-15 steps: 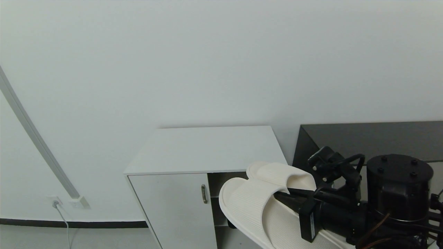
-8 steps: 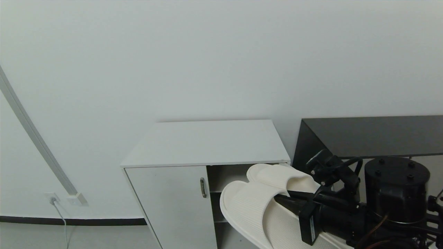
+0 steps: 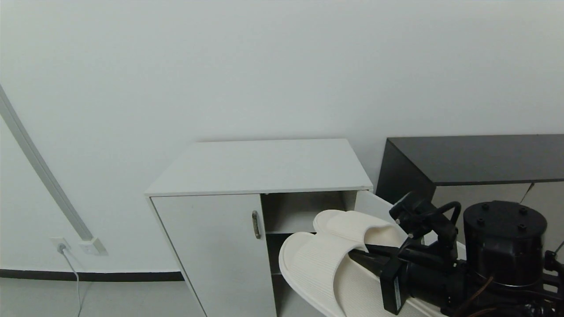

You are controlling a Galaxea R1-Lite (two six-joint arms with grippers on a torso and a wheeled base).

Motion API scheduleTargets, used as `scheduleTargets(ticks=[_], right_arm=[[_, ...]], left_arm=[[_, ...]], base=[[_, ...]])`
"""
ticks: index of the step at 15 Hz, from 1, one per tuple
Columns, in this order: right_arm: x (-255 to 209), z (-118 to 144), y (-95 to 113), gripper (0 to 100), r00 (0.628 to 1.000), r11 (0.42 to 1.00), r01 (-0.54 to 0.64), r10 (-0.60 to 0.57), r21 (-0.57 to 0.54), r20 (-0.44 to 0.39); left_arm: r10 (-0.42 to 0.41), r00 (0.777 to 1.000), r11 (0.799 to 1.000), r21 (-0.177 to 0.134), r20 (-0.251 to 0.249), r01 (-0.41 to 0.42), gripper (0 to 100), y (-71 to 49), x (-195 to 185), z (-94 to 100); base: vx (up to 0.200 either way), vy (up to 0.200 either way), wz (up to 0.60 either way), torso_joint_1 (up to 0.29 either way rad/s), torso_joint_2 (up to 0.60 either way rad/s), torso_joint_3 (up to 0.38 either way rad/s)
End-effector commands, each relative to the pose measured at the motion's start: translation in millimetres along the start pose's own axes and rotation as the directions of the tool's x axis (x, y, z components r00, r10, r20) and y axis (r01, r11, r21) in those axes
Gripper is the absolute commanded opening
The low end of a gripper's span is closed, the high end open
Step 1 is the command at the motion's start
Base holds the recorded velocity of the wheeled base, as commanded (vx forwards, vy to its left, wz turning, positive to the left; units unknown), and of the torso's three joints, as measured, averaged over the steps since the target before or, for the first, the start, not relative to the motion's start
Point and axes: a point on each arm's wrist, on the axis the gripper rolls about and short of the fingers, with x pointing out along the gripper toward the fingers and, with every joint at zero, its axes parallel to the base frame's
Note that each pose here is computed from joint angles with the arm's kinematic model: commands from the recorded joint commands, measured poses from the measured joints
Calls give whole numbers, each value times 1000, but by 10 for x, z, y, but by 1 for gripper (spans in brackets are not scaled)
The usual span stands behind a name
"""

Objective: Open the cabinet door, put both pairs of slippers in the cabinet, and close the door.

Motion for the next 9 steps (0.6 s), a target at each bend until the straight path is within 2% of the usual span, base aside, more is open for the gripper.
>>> scheduleTargets(ticks=[1,9], right_arm=[[2,-7,9,0,1000,1000,-3,3,-1,-3],[-9,-47,32,0,1000,999,-12,12,-35,-14]], left_arm=[[0,1000,1000,0,1,0,0,0,0,1],[0,1000,1000,1,1,0,0,0,0,1]], base=[[0,0,0,-217,549,315],[0,0,0,-206,529,324]])
